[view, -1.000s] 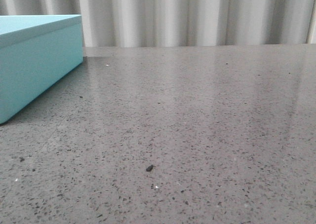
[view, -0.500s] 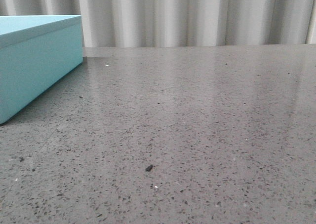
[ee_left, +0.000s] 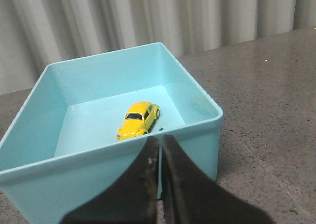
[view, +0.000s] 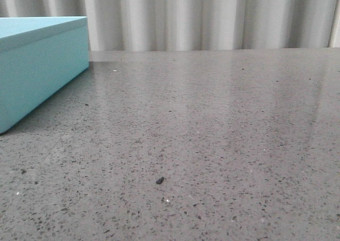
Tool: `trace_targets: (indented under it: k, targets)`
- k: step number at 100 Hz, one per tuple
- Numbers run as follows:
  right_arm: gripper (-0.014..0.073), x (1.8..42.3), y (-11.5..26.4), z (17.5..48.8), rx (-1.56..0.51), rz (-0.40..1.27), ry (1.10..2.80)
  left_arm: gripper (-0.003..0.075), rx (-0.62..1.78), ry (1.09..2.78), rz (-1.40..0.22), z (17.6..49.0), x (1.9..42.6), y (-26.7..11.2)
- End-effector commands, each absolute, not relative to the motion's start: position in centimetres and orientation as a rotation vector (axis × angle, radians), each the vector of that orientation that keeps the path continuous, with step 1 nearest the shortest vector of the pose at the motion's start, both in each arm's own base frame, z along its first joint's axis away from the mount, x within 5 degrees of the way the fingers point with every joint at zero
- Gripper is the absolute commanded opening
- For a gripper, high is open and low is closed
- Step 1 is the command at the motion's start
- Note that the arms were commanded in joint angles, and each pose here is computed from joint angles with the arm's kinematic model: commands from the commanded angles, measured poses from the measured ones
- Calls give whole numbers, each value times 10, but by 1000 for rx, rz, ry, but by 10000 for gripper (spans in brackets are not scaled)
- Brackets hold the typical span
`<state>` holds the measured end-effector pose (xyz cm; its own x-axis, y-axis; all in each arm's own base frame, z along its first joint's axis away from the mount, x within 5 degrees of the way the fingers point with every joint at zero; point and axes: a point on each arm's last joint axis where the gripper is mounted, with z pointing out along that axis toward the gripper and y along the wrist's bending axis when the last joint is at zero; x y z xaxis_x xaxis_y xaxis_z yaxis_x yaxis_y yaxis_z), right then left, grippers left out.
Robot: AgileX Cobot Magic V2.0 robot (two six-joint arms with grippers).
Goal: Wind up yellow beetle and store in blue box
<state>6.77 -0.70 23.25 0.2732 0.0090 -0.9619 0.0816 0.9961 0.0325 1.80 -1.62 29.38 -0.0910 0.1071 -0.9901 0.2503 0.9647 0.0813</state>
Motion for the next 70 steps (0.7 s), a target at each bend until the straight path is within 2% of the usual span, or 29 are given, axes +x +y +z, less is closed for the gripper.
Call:
trace_targets:
  k: [1,27,70]
  targets:
    - [-61,62,-7,235,81,-56,1199,-21,230,1579,-135,308,18,-15]
    - [-61,50,-7,240,78,-53,1106,-21,230,1579,-135,308,18,-15]
    - [-61,50,-7,240,78,-53,1102,-21,230,1579,-135,308,18,-15]
